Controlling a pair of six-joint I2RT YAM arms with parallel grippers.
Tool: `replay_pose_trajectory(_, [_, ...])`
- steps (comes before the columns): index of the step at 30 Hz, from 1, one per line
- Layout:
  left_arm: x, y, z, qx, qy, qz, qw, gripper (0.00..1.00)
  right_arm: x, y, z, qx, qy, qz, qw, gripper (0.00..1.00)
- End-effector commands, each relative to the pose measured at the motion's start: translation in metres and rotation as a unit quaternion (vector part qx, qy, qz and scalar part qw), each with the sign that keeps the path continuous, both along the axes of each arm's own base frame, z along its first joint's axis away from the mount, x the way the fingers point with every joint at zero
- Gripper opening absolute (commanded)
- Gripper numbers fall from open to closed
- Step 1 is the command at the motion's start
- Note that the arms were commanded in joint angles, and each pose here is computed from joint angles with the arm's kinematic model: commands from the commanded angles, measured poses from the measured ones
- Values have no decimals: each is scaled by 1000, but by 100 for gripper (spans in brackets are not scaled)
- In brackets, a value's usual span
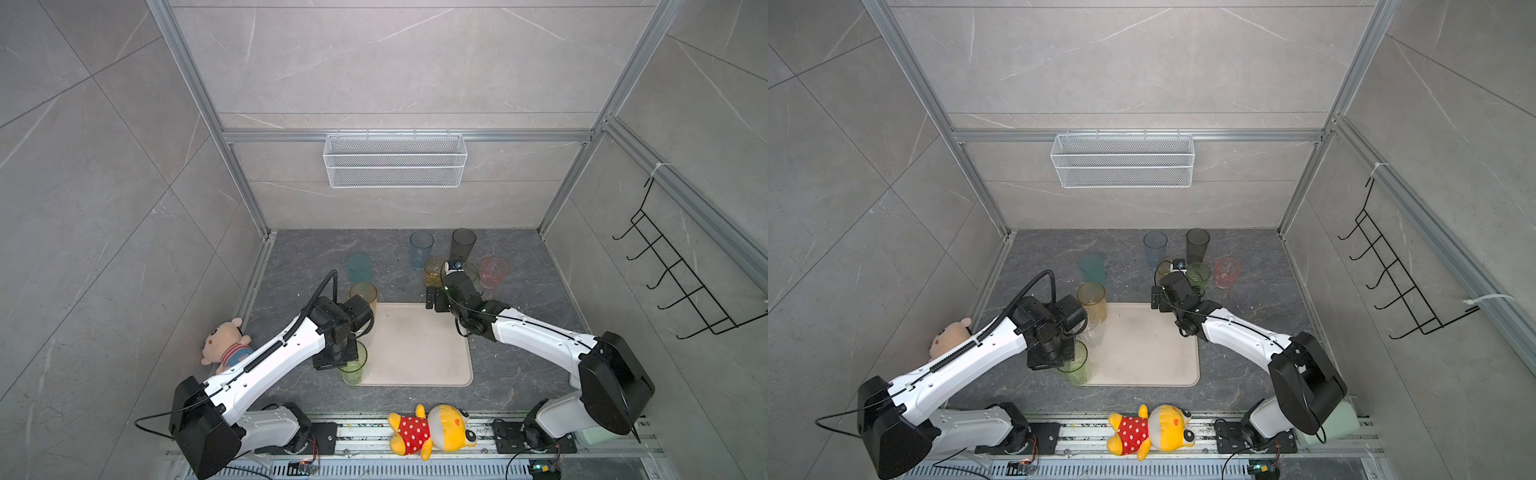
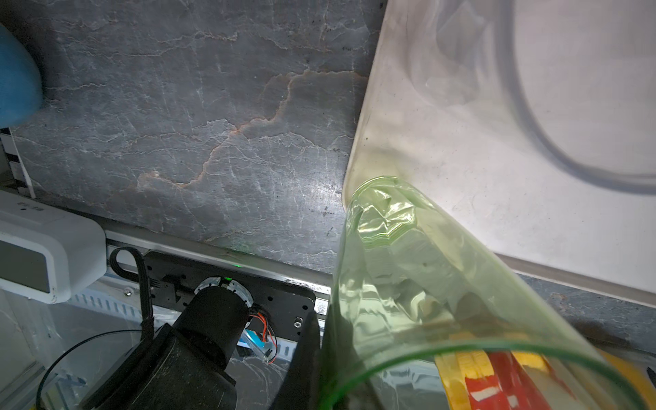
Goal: Place the glasses into the tray
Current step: Place the glass on the tray.
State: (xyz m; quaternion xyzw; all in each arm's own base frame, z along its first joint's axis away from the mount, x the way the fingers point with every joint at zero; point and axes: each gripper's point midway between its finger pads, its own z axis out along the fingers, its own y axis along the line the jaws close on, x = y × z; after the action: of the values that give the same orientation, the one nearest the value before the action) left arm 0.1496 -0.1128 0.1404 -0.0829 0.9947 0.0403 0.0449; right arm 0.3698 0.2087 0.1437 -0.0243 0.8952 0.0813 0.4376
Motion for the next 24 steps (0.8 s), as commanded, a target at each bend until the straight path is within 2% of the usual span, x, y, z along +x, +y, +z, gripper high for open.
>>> replay_pose_trajectory(1, [3,-4,1,-17,-9,0,1000,0,5,1,7,9,-2,-6,1000,99])
replay_pose_trajectory(24, [9,-11,-17,-19,2,-1,1000,0,5,1,6,6,1,-6,1000,100])
